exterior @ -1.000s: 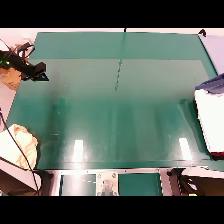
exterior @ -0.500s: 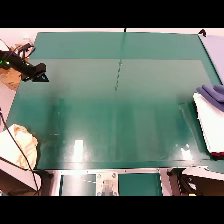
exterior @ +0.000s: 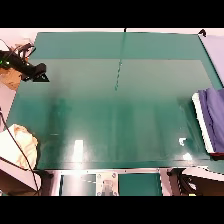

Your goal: Fold the shirts.

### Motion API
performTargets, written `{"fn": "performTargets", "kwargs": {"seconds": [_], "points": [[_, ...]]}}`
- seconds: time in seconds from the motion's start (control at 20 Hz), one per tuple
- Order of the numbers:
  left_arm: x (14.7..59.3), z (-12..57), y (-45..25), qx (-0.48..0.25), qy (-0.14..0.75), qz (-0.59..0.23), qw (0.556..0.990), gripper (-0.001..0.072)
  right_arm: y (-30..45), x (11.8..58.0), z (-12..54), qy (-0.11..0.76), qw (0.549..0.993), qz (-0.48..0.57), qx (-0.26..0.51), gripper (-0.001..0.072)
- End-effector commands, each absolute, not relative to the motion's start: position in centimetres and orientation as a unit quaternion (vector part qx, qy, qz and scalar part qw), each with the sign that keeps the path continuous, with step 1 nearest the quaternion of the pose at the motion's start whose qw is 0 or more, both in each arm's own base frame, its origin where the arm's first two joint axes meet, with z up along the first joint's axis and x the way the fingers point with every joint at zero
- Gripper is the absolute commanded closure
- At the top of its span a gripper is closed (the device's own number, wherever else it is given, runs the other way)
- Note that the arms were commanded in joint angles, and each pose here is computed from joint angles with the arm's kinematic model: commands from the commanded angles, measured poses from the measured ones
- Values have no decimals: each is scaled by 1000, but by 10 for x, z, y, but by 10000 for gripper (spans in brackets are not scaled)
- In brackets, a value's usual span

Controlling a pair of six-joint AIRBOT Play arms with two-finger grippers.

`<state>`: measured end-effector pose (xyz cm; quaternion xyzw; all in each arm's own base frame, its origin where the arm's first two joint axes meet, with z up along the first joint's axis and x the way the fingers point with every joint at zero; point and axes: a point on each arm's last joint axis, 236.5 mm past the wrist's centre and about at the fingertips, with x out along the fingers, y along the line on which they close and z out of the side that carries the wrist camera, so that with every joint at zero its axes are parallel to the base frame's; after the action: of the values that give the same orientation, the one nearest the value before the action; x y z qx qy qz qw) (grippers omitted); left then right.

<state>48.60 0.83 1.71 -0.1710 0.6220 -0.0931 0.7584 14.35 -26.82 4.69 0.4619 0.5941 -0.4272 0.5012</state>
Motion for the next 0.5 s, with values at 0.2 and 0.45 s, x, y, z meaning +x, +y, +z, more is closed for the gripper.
{"fn": "performTargets", "kwargs": {"seconds": [0.2, 0.45], "points": [[475, 46, -57, -101, 612, -161, 767, 684, -242, 272, 82, 515, 666, -283, 460, 693], [411, 44, -99, -78, 656, -175, 730, 684, -120, 327, 66, 548, 759, -144, 321, 695]]}}
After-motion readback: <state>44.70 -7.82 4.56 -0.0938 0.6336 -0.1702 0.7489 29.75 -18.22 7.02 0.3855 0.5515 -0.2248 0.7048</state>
